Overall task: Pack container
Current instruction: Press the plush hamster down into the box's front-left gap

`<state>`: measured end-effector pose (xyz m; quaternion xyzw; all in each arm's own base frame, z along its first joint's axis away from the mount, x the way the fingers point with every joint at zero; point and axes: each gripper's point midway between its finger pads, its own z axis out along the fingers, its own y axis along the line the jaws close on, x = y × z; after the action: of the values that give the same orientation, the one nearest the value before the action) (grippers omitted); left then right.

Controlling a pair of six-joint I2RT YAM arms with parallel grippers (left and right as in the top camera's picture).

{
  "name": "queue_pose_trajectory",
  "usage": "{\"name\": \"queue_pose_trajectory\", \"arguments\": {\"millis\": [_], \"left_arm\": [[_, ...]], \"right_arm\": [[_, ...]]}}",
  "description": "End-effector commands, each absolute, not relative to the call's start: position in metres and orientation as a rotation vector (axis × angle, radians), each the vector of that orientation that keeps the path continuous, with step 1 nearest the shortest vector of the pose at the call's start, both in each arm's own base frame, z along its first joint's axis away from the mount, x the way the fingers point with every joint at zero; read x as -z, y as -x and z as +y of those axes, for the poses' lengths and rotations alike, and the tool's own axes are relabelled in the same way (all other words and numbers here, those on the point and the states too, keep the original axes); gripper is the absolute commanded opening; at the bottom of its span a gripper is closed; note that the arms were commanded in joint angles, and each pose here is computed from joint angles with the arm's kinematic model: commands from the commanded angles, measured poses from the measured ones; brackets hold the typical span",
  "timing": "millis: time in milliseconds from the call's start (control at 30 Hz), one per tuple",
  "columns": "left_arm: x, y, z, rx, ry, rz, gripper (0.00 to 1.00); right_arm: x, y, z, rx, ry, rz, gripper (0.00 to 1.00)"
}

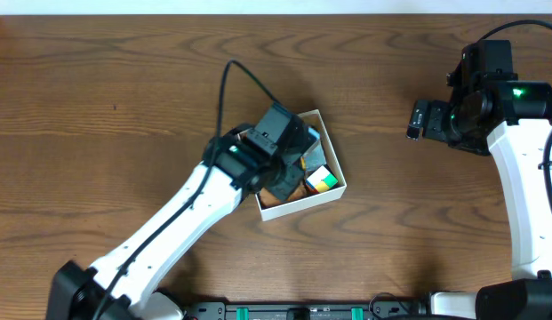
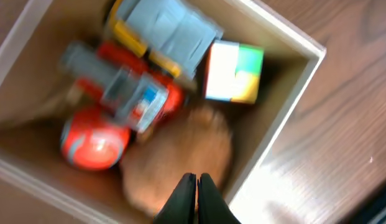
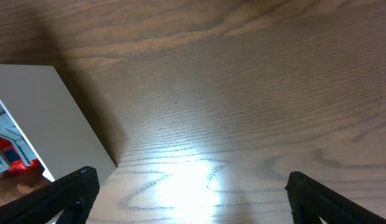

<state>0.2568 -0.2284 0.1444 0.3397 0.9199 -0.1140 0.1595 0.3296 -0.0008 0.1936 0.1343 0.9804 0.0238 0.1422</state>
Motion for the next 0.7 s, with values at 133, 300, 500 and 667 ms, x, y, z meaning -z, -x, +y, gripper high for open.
{"name": "queue_pose_trajectory", "arguments": {"millis": [133,300,500,667], "left_arm": [[-0.112,-0.234,-0.197,0.187,-0.917,2.837,0.06],[-0.09,-0.228,-0.193,0.158,-0.933,2.896,0.06],[-0.077,-0.238,-0.202,0.169,-0.931,2.883,0.06],[-0.061,-0.244,-0.207,0.165,-0.911,2.906,0.06]], "right_arm": [[-0.193,-0.33,-0.006,-0.054,-0.389,2.828,0.99],[-0.193,-0.329,-0.006,-0.054,-0.389,2.829,0.99],[-0.193,-0.329,-0.006,-0.054,-0.389,2.829,0.99],[-0.193,-0.329,-0.006,-0.054,-0.389,2.829,0.99]]}}
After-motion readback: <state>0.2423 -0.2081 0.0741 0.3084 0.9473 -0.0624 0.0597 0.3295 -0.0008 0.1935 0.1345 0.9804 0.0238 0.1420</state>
